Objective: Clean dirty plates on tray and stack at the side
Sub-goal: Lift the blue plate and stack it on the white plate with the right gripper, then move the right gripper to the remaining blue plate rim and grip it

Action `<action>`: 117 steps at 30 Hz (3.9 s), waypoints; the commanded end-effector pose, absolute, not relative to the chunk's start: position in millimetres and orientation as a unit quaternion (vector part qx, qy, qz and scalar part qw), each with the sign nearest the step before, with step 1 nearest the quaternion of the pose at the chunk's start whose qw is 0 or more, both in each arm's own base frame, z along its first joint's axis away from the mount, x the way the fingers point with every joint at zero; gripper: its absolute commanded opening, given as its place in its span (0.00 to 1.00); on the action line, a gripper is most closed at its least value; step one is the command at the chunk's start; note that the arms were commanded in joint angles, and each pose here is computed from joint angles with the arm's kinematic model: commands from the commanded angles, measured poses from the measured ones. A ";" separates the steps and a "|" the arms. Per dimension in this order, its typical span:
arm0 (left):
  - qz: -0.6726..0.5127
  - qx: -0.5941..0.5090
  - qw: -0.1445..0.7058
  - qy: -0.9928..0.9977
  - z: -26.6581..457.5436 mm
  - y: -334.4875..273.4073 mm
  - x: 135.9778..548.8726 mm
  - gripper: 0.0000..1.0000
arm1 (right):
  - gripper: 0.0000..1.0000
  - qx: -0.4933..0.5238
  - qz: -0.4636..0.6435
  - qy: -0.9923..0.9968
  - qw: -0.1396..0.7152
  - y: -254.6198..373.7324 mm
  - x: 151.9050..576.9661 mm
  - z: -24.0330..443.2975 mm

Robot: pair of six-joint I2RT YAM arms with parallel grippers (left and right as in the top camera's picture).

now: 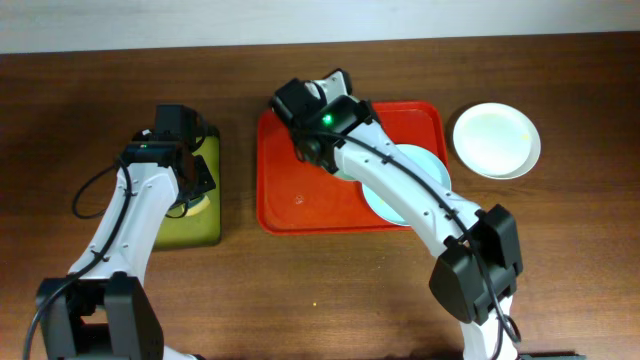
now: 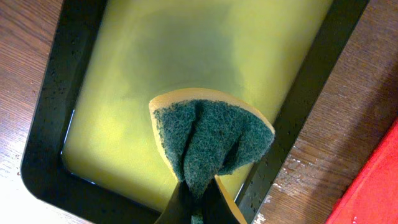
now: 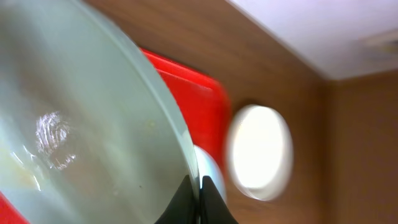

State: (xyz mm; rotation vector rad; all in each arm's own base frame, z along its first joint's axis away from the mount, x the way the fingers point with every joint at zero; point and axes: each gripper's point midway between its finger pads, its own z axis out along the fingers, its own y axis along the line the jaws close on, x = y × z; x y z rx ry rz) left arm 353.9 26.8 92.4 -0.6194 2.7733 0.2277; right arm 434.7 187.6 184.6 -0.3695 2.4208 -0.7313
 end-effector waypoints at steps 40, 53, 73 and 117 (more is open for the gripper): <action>0.074 -0.225 0.154 0.959 97.6 27.7 353.6 0.00 | 0.57 0.306 0.099 0.925 0.201 -174.2 414.6 118.1; 0.064 -0.224 0.153 0.960 97.0 24.5 353.9 0.00 | 0.59 0.210 0.076 0.975 0.016 -0.3 333.1 84.3; 0.064 -0.224 0.155 0.960 97.3 24.5 354.9 0.00 | 0.42 0.261 0.050 0.963 0.037 21.6 325.4 20.4; 0.061 -0.224 0.162 0.959 98.2 23.9 358.4 0.00 | 0.51 0.087 0.099 0.979 0.158 95.3 381.3 -3.4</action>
